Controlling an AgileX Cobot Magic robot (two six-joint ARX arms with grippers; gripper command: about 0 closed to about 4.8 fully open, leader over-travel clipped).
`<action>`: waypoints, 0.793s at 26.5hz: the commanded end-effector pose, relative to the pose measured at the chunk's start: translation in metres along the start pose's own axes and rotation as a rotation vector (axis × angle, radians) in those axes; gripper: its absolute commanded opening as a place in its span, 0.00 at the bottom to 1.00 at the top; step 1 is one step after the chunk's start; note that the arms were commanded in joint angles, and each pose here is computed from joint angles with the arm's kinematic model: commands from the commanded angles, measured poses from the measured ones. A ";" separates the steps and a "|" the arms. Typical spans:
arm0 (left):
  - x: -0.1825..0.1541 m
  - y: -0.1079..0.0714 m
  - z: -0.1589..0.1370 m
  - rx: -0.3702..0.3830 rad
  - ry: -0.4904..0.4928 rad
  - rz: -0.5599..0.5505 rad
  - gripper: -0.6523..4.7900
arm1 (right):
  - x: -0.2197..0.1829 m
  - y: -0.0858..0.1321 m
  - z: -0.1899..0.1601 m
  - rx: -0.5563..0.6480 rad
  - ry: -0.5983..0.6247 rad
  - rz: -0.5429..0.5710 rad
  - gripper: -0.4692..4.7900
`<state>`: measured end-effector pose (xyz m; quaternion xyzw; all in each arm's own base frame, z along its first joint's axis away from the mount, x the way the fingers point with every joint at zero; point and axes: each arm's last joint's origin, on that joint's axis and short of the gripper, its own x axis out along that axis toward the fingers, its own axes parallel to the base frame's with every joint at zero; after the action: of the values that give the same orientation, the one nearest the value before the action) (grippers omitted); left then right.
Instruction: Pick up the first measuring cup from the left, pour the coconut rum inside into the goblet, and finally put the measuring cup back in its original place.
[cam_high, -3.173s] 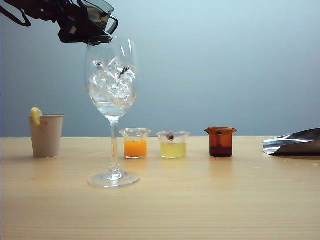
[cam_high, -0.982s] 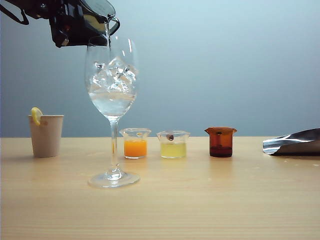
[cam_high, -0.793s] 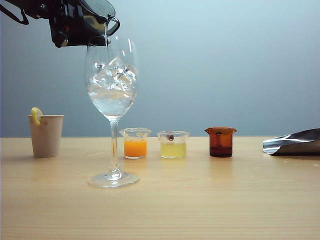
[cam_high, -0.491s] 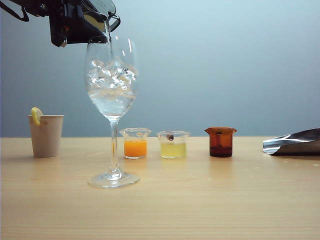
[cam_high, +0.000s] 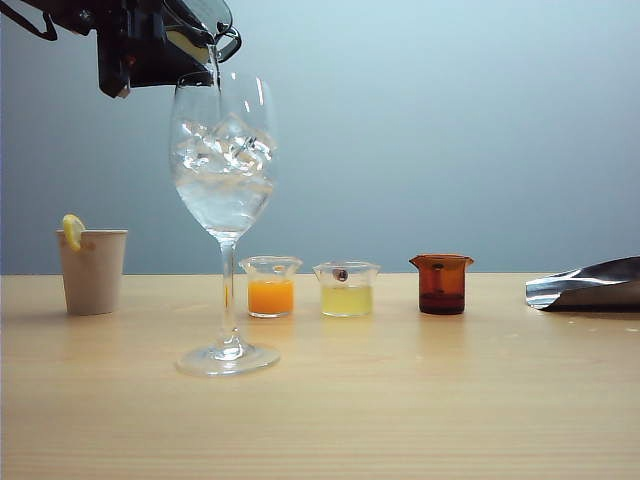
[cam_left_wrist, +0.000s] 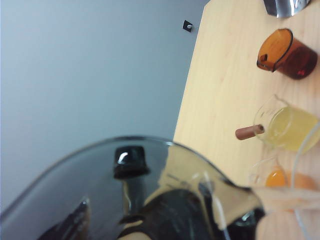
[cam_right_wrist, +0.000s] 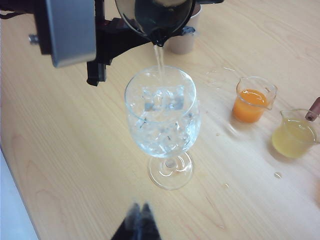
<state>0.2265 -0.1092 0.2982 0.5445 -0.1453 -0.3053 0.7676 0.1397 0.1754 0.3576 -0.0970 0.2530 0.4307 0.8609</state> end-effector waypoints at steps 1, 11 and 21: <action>-0.001 0.005 0.003 0.036 -0.030 0.031 0.50 | -0.001 0.000 0.001 0.000 -0.010 0.001 0.07; -0.001 0.004 0.006 0.093 -0.128 0.001 0.50 | -0.001 0.000 0.000 0.001 0.006 0.000 0.07; -0.001 0.004 0.006 0.140 -0.124 0.003 0.50 | -0.001 0.000 -0.001 0.001 0.013 -0.001 0.07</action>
<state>0.2242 -0.1118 0.2985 0.5711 -0.1959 -0.3378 0.7220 0.1389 0.1744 0.3554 -0.1021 0.2644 0.4290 0.8577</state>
